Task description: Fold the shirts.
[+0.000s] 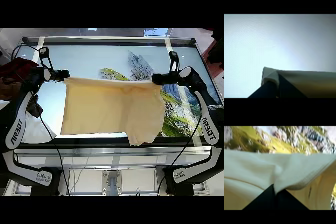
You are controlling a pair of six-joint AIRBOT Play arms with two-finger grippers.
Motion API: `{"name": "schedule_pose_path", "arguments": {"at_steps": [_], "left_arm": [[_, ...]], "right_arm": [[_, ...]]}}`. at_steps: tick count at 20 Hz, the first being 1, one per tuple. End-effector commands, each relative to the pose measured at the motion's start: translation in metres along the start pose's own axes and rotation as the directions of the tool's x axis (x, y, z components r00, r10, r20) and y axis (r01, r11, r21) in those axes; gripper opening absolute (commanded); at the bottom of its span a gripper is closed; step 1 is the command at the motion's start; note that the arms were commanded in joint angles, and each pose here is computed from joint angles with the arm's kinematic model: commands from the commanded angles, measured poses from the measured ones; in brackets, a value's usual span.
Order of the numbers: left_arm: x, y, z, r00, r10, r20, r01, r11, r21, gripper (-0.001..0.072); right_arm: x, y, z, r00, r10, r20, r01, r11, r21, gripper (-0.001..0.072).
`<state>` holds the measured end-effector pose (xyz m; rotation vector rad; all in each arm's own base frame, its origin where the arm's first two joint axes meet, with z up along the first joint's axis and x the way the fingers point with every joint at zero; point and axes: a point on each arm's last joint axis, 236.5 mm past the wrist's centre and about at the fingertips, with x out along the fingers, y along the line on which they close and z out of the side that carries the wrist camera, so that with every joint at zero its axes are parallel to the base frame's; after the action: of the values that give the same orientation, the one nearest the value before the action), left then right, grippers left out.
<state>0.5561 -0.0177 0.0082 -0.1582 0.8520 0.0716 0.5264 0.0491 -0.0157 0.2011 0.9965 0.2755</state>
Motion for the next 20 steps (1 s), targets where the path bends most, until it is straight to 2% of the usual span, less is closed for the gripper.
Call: {"name": "schedule_pose_path", "arguments": {"at_steps": [1,5,10,11,12,13,14,17,20], "left_arm": [[0.005,0.012,-0.041,0.987,0.045,-0.152,-0.042,0.999,0.021,0.0009],[0.020,0.017,-0.072,0.970,0.061,-0.235,-0.056,0.998,0.026,0.0010],[0.027,0.014,-0.092,0.953,0.045,-0.300,-0.048,0.999,-0.003,0.0012],[0.026,0.011,-0.095,0.948,0.033,-0.316,-0.036,0.999,-0.004,0.0083],[0.024,0.007,-0.100,0.942,0.015,-0.335,-0.012,1.000,0.011,0.0356],[0.022,0.002,-0.104,0.934,-0.004,-0.356,0.008,1.000,0.011,0.0605],[0.017,0.001,-0.107,0.926,-0.007,-0.377,0.012,1.000,0.011,0.0642],[-0.020,-0.001,-0.081,0.943,-0.008,-0.332,0.016,1.000,0.022,0.0638],[-0.093,-0.003,-0.038,0.979,-0.017,-0.202,0.038,0.994,0.101,0.0638]], "right_arm": [[0.010,-0.009,-0.071,0.971,-0.034,-0.237,0.030,0.999,-0.018,0.0030],[0.029,-0.006,-0.104,0.963,-0.033,-0.269,0.033,0.999,-0.002,0.0030],[0.033,-0.008,-0.112,0.960,-0.042,-0.275,0.044,0.999,-0.002,0.0032],[0.033,-0.008,-0.112,0.960,-0.042,-0.278,0.047,0.999,0.013,0.0045],[0.032,-0.008,-0.113,0.958,-0.042,-0.283,0.052,0.998,0.025,0.0139],[0.030,-0.006,-0.112,0.958,-0.040,-0.283,0.053,0.998,0.038,0.0300],[0.024,-0.004,-0.109,0.959,-0.039,-0.279,0.051,0.998,0.037,0.0352],[-0.024,-0.003,-0.082,0.965,-0.096,-0.243,0.087,0.995,-0.050,0.0352],[-0.097,-0.016,-0.054,0.975,-0.173,-0.136,0.171,0.985,-0.030,0.0355]]}}
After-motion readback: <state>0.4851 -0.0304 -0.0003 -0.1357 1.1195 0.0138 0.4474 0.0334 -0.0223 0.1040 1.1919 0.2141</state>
